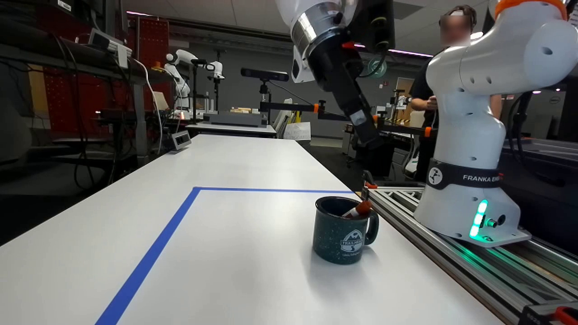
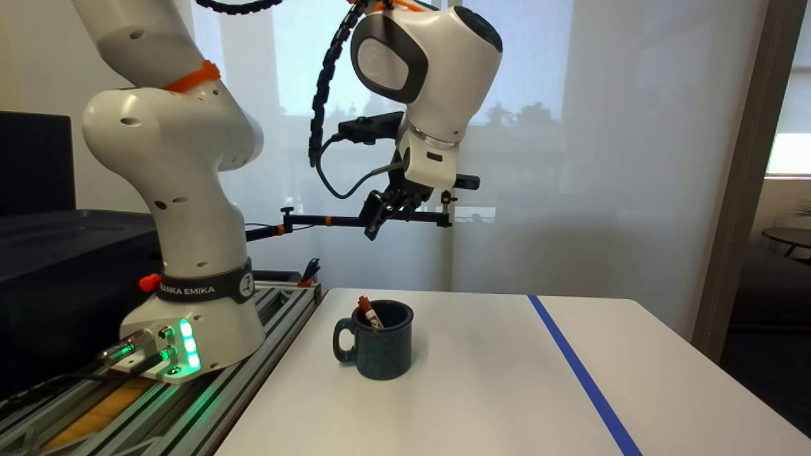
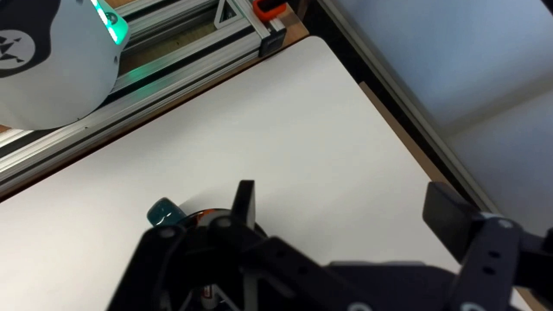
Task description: Remove the marker from the mug
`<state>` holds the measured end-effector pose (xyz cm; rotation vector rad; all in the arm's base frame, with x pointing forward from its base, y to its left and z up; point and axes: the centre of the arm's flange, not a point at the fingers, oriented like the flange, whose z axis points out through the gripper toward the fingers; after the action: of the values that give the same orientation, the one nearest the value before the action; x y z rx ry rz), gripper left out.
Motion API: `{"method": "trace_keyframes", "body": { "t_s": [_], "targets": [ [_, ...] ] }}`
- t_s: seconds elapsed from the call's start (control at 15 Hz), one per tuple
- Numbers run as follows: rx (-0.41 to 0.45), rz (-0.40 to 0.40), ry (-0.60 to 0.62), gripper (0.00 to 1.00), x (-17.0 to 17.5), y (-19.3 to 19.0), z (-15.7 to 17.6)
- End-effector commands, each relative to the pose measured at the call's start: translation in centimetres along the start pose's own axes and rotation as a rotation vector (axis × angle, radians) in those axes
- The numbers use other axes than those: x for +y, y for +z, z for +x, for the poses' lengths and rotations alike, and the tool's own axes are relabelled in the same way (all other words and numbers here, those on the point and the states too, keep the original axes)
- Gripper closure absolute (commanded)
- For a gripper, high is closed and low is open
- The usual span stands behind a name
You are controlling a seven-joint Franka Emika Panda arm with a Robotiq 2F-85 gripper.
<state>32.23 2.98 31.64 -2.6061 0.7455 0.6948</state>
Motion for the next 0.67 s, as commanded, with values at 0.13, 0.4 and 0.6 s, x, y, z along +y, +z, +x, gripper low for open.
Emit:
{"method": "trace_keyframes", "body": {
  "t_s": [0.13,0.4,0.6],
  "targets": [
    [0.051,-0.024,0.123,0.00,3.7,2.1,3.3],
    [0.051,-0.038,0.124,0.00,3.5,4.5,5.4],
    [0.039,-0.057,0.134,0.00,3.5,6.3,6.5]
  ]
}}
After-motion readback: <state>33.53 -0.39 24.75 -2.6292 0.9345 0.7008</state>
